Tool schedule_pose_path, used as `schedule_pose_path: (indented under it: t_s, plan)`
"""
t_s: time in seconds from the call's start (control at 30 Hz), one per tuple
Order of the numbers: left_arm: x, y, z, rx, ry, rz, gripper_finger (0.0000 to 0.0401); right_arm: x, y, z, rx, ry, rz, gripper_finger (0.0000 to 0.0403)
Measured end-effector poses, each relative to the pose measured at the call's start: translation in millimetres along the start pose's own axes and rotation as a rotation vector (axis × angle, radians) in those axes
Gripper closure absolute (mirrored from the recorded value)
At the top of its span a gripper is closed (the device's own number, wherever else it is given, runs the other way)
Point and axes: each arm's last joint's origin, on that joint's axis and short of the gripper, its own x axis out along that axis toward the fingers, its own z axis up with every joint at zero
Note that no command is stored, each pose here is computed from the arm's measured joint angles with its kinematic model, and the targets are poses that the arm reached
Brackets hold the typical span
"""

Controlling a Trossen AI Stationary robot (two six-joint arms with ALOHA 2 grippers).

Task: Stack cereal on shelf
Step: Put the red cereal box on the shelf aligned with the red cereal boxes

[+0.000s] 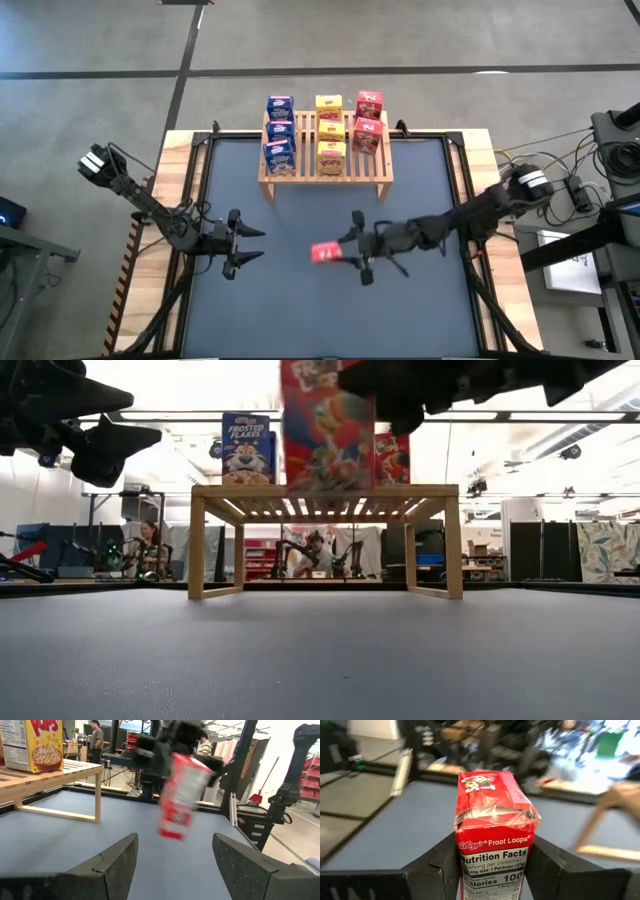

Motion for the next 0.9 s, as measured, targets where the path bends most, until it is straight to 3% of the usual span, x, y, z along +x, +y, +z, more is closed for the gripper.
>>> schedule_pose_path:
  t_s: [0.27, 0.5, 0.73, 0.9]
  plan:
    - [0.0, 0.1, -0.8, -0.006, 0.007, 0.001, 0.0161, -70.0, -59.6, 10.7, -0.031, -0.101, -0.199, 0.0236]
    - [0.0, 0.2, -1.3, -0.001, 0.011, 0.002, 0.0161, -128.2, -92.8, 16.9, -0.085, -0.214, -0.366, 0.0236]
    - [-0.1, 1.0, -1.0, 0.010, 0.004, 0.026, 0.0161, -153.8, -118.0, 26.3, -0.111, -0.170, -0.384, 0.0236]
    - [0.0, 1.1, -0.8, 0.017, 0.002, 0.030, 0.0161, -158.1, -132.0, 30.3, -0.135, -0.118, -0.312, 0.0236]
